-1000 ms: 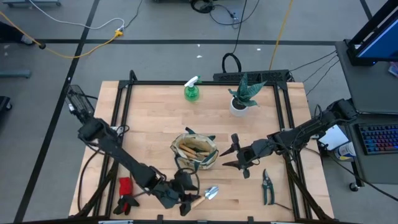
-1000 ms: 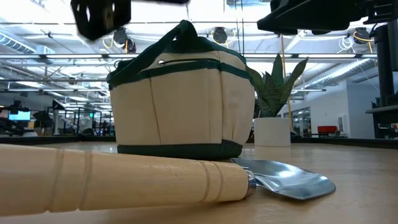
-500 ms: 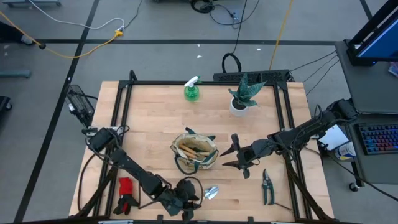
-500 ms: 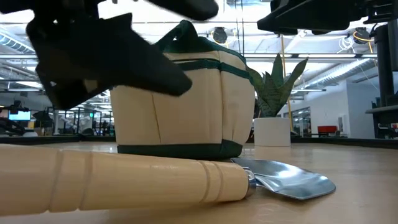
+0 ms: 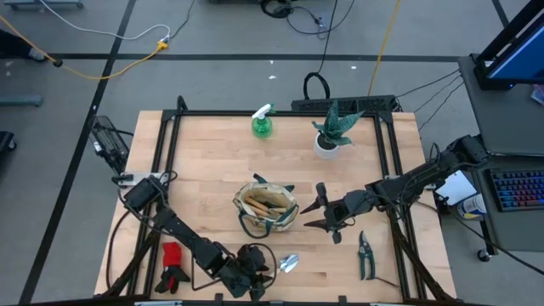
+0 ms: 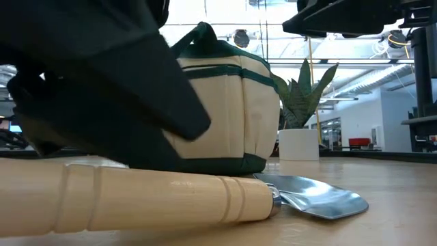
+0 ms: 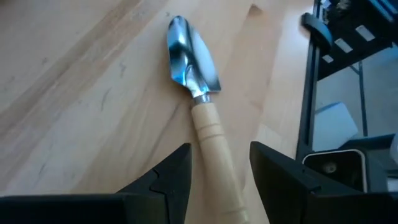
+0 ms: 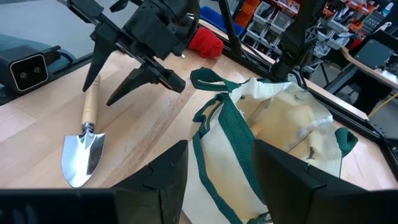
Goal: Pick & Place Garden tools in Gardening bag
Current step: Put the brown trowel into the gardening bag
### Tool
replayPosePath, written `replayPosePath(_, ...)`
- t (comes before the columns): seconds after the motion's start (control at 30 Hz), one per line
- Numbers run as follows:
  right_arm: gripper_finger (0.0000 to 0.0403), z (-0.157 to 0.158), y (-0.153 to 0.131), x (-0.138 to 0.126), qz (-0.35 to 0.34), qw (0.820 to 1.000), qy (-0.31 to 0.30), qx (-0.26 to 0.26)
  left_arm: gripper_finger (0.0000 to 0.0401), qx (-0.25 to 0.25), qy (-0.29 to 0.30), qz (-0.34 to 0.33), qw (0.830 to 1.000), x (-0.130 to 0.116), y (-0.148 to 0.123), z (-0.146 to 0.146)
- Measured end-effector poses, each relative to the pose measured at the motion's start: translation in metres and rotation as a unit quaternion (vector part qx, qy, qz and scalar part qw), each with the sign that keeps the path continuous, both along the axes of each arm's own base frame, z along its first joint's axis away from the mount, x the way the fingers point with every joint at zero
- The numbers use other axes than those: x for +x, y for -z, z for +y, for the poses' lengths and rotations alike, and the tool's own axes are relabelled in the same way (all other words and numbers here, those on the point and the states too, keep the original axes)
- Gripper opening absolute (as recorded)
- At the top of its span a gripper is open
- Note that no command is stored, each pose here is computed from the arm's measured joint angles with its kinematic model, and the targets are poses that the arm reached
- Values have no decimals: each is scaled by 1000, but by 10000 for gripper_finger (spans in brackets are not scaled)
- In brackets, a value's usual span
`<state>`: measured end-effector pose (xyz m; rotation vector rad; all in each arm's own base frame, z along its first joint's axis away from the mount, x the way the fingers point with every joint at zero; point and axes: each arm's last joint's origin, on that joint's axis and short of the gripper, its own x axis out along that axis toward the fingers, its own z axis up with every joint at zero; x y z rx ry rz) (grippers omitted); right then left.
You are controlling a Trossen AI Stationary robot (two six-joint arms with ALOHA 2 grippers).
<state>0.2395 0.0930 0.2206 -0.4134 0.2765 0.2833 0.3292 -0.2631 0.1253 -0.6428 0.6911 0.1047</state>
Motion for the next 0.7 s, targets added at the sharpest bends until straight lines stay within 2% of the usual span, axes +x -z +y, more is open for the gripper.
replayPosePath(0.7,171,0,0,0,0,1000,-1,-2,166,-6,32,25,999,-3,2,-2)
